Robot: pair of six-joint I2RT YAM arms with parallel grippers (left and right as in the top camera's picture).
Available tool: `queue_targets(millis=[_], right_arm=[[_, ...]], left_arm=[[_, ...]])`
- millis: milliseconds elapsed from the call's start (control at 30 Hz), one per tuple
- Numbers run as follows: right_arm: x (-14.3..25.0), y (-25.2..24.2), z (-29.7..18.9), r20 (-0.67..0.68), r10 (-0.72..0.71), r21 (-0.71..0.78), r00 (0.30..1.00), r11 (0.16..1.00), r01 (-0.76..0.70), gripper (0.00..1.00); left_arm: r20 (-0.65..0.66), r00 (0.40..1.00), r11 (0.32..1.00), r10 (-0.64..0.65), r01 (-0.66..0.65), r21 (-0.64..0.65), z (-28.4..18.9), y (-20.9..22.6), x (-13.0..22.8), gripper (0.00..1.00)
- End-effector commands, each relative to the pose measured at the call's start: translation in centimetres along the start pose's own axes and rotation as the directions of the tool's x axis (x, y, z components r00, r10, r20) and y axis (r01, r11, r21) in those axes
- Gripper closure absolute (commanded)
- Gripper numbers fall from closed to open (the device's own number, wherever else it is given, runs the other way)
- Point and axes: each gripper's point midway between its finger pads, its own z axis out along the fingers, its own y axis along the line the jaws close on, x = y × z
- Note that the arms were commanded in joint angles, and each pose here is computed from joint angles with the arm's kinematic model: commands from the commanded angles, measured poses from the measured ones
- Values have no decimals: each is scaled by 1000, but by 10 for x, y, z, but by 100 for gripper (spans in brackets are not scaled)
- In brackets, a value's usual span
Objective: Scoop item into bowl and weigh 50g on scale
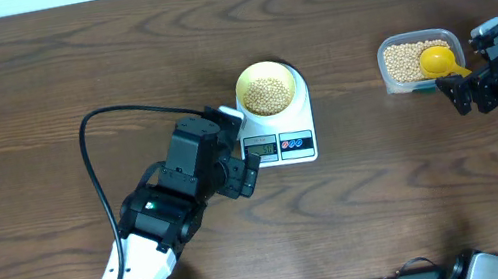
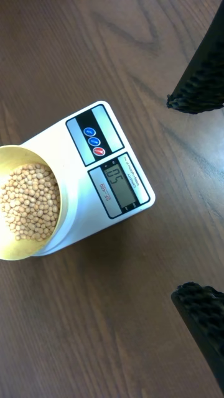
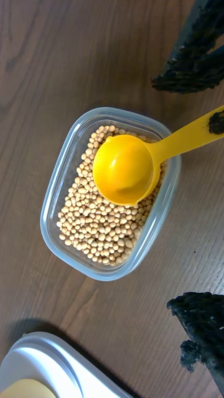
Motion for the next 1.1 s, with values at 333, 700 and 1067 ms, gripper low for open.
queue_targets(millis=[333,700,1067], right_arm=[[-6,2,-5,23,-22,-4,999,1000,22,1],[-6,2,-5,23,-22,-4,999,1000,22,1],[-6,2,-5,23,-22,-4,999,1000,22,1]], left_arm=[[-5,1000,1000,-12,12,-12,1,3,1,11],[-13,1000,1000,-12,12,-12,1,3,3,11],[-27,1000,1000,-14,13,-13,-3,3,8,11]])
